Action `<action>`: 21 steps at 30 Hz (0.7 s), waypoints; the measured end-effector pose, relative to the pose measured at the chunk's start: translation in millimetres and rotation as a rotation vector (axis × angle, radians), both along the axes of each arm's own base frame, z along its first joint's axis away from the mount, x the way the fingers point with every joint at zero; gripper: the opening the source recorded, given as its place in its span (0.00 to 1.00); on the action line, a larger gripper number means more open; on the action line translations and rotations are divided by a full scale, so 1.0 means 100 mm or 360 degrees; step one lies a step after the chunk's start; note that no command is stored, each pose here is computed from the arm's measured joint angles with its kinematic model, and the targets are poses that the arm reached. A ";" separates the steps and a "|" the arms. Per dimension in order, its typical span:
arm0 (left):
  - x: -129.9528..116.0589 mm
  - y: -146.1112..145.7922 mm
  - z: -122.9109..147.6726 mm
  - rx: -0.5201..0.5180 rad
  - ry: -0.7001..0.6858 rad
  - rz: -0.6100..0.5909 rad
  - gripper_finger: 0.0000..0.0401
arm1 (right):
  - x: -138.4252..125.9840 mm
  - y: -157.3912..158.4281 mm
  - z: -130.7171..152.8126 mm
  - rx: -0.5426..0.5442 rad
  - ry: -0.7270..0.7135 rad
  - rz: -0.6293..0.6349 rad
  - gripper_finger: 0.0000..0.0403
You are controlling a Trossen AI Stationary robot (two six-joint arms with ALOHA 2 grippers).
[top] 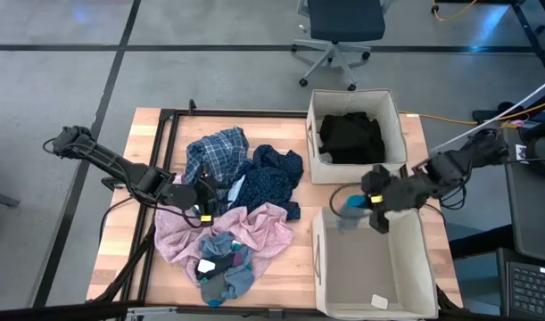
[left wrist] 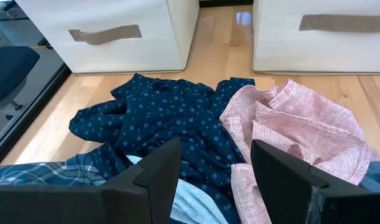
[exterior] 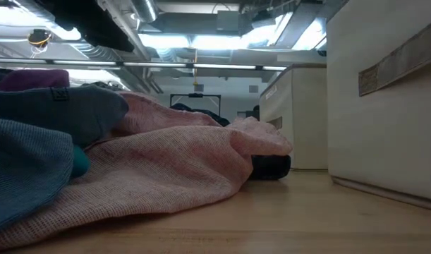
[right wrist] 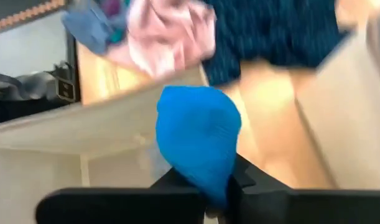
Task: Sort clothes
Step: Put the top gray sock into the bottom laundry organizer, then put the top dark blue sock into the bottom laundry organizer
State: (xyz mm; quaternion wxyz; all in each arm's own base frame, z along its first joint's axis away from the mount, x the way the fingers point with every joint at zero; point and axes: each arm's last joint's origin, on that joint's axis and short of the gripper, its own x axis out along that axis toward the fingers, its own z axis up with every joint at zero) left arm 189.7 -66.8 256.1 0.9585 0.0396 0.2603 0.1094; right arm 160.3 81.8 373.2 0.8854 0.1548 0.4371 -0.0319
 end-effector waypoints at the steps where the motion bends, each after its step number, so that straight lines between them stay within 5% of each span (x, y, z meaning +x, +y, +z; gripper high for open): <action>1: 0.00 0.00 0.00 0.0000 -0.0001 0.0001 0.47 | -0.03 0.03 -0.04 0.0023 0.0049 -0.0043 0.04; 11: 0.00 -0.01 -0.01 -0.0083 0.0017 -0.0030 0.46 | -0.13 0.17 -0.66 0.0053 0.0297 -0.0547 0.08; 15: 0.00 -0.02 -0.01 -0.0145 0.0023 -0.0047 0.46 | -0.15 0.17 -0.82 0.0149 0.0448 -0.0614 0.22; 21: -0.01 -0.05 -0.03 -0.0293 0.0073 -0.0145 0.46 | -0.16 0.20 -0.71 0.0334 0.0511 -0.0589 0.51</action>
